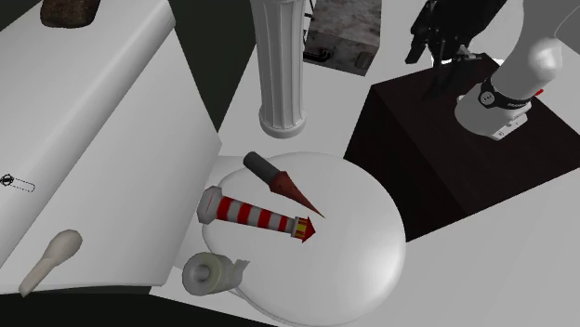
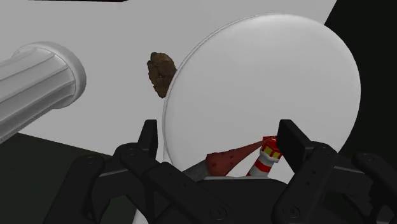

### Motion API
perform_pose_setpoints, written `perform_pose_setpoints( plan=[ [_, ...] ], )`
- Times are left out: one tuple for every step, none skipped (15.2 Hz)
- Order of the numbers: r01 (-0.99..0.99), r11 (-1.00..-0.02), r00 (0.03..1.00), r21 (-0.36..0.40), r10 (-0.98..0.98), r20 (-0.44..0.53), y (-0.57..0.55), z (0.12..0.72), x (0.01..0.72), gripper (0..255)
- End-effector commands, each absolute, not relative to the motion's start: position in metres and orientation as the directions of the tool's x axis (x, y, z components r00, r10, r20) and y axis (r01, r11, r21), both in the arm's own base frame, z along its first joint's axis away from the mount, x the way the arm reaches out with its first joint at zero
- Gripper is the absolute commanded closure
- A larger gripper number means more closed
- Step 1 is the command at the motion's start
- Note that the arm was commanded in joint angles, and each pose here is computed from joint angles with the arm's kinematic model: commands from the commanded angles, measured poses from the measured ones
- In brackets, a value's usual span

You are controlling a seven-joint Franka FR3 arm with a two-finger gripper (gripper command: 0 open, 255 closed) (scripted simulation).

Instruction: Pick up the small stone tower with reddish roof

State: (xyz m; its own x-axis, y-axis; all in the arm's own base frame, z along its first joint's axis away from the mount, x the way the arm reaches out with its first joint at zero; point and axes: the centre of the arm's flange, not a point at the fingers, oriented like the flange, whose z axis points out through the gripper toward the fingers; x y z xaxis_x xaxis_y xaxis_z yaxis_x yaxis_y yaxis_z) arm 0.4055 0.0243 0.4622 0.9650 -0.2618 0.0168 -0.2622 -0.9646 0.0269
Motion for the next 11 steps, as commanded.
perform_pose_setpoints(
  plan=[
    [-0.296, -0.955, 0.955, 0.024, -0.296, 0.02, 0.024, 0.443, 0.422, 0],
    [-0.312, -0.95, 0.95, 0.023, -0.312, 0.021, 0.025, 0.433, 0.431, 0],
    [-0.328, -0.944, 0.945, 0.022, -0.328, 0.022, 0.026, 0.424, 0.44, 0],
    [-0.344, -0.939, 0.939, 0.021, -0.343, 0.023, 0.027, 0.415, 0.449, 0],
    [-0.36, -0.933, 0.933, 0.02, -0.359, 0.024, 0.027, 0.405, 0.458, 0],
    [-0.375, -0.927, 0.927, 0.019, -0.375, 0.025, 0.028, 0.396, 0.467, 0],
    [-0.391, -0.92, 0.92, 0.018, -0.39, 0.026, 0.028, 0.386, 0.477, 0],
    [-0.406, -0.914, 0.914, 0.017, -0.406, 0.027, 0.028, 0.377, 0.486, 0],
    [-0.421, -0.907, 0.907, 0.016, -0.421, 0.027, 0.028, 0.367, 0.495, 0],
    [-0.437, -0.9, 0.899, 0.015, -0.436, 0.028, 0.028, 0.358, 0.504, 0],
    [-0.452, -0.892, 0.892, 0.014, -0.451, 0.029, 0.028, 0.349, 0.513, 0]
  ],
)
